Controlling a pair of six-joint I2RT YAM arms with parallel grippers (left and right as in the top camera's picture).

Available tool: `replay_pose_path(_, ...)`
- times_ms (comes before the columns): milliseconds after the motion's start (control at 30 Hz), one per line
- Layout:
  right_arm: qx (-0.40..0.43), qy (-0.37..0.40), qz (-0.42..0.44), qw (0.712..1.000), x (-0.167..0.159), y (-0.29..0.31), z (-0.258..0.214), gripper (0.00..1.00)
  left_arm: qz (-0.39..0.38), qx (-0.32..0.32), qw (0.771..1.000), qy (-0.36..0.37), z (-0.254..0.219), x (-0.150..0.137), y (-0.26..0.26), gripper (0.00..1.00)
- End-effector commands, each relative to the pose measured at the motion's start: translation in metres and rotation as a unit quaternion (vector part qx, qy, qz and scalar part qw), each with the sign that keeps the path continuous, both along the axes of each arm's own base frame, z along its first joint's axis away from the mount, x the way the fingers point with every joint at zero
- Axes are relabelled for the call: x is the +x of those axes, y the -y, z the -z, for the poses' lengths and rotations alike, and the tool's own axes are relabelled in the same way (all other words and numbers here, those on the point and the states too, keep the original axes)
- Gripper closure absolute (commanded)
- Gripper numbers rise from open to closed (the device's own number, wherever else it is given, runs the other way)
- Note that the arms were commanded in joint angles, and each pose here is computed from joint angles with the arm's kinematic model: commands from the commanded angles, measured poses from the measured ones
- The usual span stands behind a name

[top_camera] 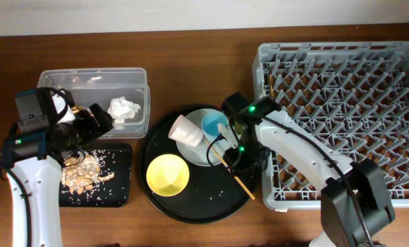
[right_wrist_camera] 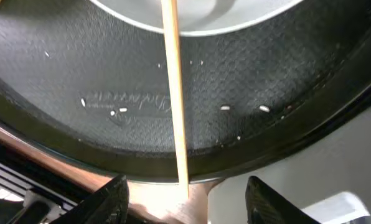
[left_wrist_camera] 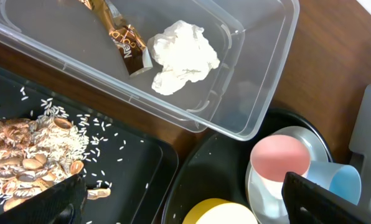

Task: Sort waste into correct bins and load items into the dishwasher rack
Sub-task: 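Return the right gripper to grasp the second chopstick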

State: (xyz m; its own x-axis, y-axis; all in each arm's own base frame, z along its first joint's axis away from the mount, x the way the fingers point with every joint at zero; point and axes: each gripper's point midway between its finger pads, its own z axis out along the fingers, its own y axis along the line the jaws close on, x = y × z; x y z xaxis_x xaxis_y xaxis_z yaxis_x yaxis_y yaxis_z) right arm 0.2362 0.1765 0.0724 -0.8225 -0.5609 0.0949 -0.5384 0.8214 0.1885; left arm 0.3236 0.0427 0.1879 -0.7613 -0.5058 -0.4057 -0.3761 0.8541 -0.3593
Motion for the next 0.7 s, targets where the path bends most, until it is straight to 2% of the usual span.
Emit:
replay_pose_path(0,0.002,0.007,-0.027,1.000,-0.011,-0.009,0.015,0.41,0.004,0.002,1.000,0.014,-0.009,0.002,0.000,0.01)
replay_pose_path(133,0.017,0.030,-0.043,0.998,-0.012,-0.019,0.039,0.41,0.004,0.002,1.000,0.014,-0.009,0.002,0.000,0.01)
replay_pose_path(267,0.030,0.051,-0.043,0.997,-0.011,-0.020,0.061,0.46,0.004,0.002,1.000,0.014,-0.009,0.002,0.000,0.01)
replay_pose_path(367,0.033,0.055,-0.043,0.997,-0.010,-0.021,0.064,0.47,0.004,0.002,1.000,0.014,-0.009,0.002,0.000,0.01)
replay_pose_path(467,0.038,0.063,-0.043,0.996,-0.006,-0.023,0.064,0.59,0.004,0.002,1.000,0.014,-0.009,0.002,0.000,0.01)
replay_pose_path(567,0.037,0.061,-0.043,0.997,-0.007,-0.023,0.064,0.63,0.004,0.002,1.000,0.014,-0.009,0.002,0.000,0.01)
replay_pose_path(667,0.027,0.047,-0.043,0.998,-0.014,-0.018,0.064,0.72,0.004,0.003,1.000,0.014,-0.009,0.002,0.000,0.01)
